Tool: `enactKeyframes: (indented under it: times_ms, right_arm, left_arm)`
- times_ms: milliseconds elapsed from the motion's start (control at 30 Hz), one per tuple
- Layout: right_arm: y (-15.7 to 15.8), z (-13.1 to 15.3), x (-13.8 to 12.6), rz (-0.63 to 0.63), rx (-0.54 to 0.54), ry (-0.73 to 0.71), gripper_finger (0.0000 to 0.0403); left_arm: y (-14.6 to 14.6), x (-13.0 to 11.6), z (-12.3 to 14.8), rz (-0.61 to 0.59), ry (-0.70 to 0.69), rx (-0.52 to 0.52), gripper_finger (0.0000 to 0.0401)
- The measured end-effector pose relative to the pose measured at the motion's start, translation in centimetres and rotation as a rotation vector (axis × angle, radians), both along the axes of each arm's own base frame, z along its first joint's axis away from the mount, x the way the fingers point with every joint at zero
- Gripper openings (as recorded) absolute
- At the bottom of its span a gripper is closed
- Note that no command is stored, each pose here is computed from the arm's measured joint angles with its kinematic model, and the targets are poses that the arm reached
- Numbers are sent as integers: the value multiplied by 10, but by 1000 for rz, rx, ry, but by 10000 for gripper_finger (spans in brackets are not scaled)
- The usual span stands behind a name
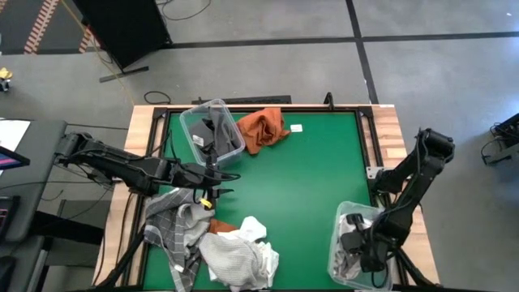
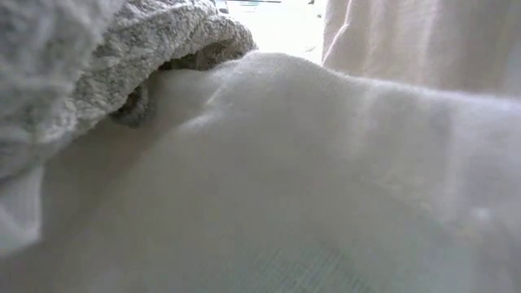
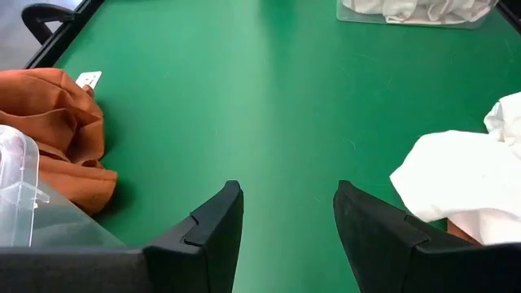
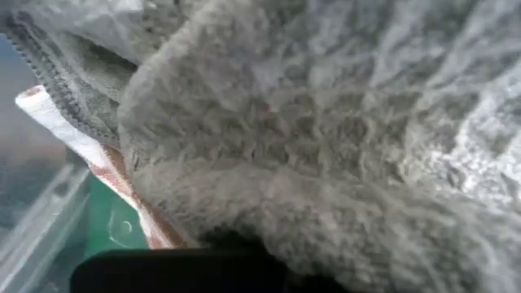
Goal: Sort towels by color in basket
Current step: Put the light gray towel into the bottom transparent bin
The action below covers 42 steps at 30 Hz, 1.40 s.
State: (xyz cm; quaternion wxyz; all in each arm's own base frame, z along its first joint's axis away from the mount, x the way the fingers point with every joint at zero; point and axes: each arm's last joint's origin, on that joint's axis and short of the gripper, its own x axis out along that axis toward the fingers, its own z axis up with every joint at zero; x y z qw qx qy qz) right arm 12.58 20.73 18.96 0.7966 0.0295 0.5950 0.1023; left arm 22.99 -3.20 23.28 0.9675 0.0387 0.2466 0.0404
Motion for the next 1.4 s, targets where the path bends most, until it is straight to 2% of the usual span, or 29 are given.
enactKeyframes:
  times_ms: [133,267,500,667,867,1100,1233,1400]
  right_arm:
    - [-3,0,5,-50,23,32,59]
    - [-8,8,9,-109,45,78,99]
    - [-16,47,13,-192,70,99,194]
    - [-24,82,12,-210,130,66,237]
    - [-36,111,5,-276,207,48,244]
    - [-48,127,-4,-323,283,22,244]
    - [-51,133,2,-323,325,-44,244]
    - [-51,140,17,-269,389,-156,244]
  left_arm:
    - [0,0,0,-2,1,5,183]
    - [0,0,0,-12,3,23,183]
    - [0,0,0,-35,7,29,183]
    - [-1,0,0,-42,8,34,183]
    - [-1,0,-1,-44,16,36,183]
    - [-1,-2,-3,-59,42,22,183]
    - [-2,-2,-4,-79,53,0,183]
    - [-5,-2,-4,-180,61,-61,183]
